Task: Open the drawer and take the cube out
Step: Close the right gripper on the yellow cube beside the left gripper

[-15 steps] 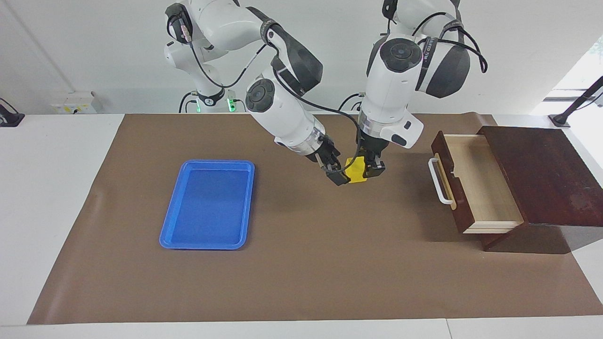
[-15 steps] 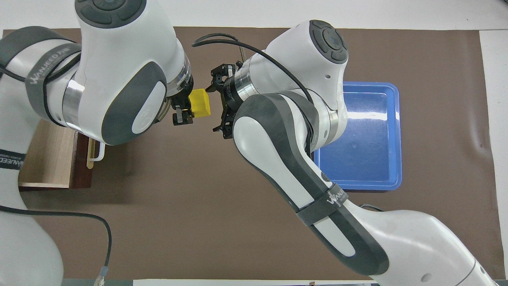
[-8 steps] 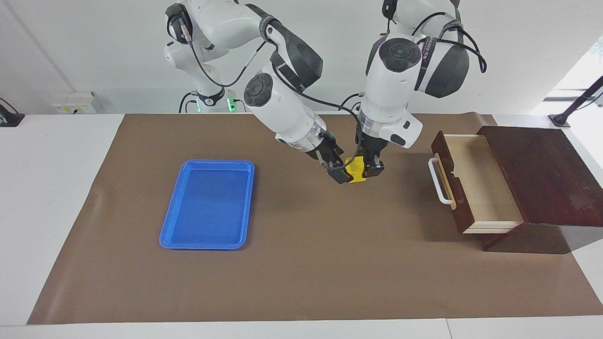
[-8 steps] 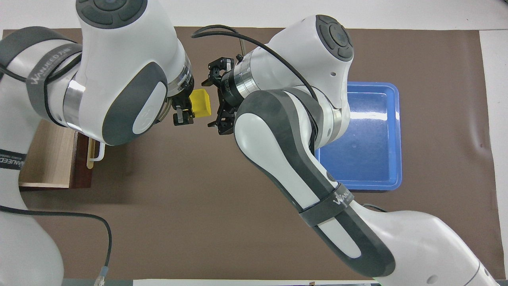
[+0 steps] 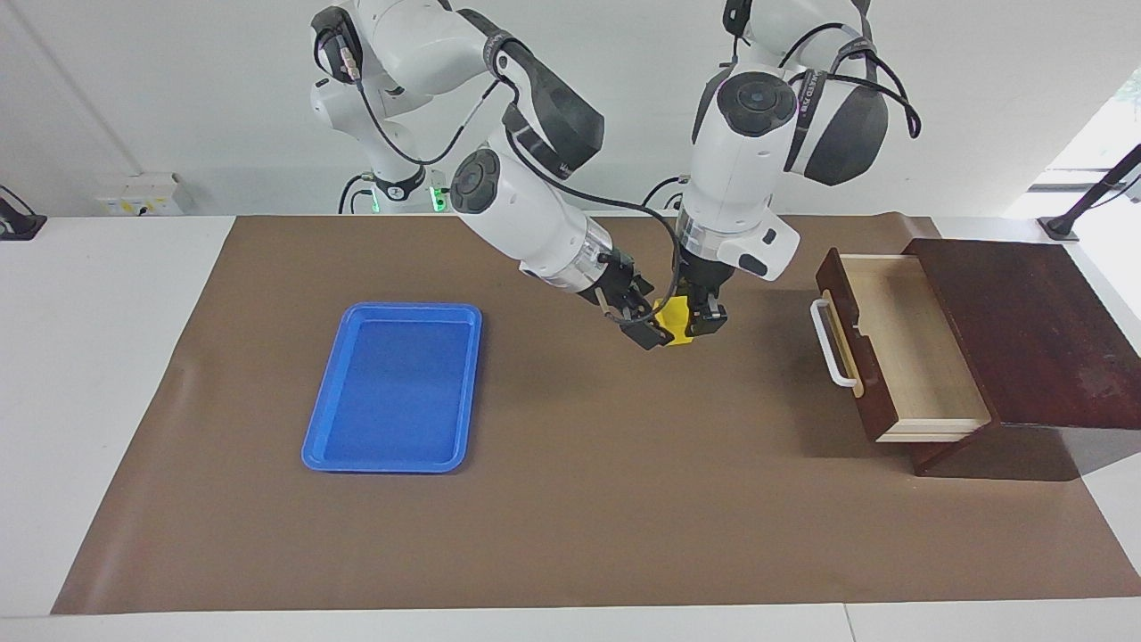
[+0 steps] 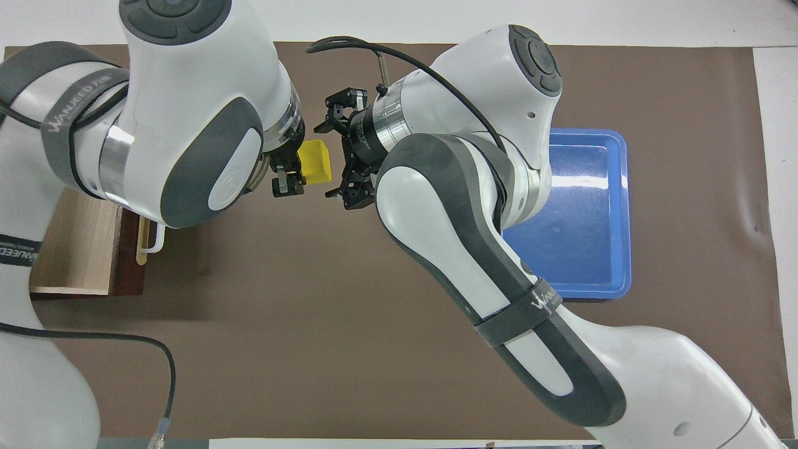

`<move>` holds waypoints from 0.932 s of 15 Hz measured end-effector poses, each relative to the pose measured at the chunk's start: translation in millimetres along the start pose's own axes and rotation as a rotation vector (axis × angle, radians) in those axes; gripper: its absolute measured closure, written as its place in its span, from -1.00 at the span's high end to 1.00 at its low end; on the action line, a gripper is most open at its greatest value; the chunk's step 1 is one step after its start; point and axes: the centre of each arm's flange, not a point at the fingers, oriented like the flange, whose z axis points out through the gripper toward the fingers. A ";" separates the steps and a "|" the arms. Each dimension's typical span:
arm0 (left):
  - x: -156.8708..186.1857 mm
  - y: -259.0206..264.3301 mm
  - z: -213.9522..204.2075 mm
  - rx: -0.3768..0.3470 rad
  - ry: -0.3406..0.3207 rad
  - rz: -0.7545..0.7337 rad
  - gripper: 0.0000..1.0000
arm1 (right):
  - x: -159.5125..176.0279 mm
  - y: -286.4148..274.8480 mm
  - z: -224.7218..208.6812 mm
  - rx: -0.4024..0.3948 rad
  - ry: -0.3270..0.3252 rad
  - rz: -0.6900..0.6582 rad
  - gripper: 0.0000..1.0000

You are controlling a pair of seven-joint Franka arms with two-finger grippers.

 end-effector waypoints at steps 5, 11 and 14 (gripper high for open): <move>-0.2 -0.1 0.0 0.000 0.000 0.000 0.09 | 15.0 -2.2 4.2 0.032 -0.070 0.030 1.00; -0.4 -0.2 0.0 0.000 0.000 0.001 0.09 | 15.3 -2.9 -11.9 0.049 -0.108 0.052 1.00; -0.4 -0.2 0.2 0.000 0.000 0.001 0.09 | 14.7 5.1 1.1 0.038 -0.100 0.033 1.00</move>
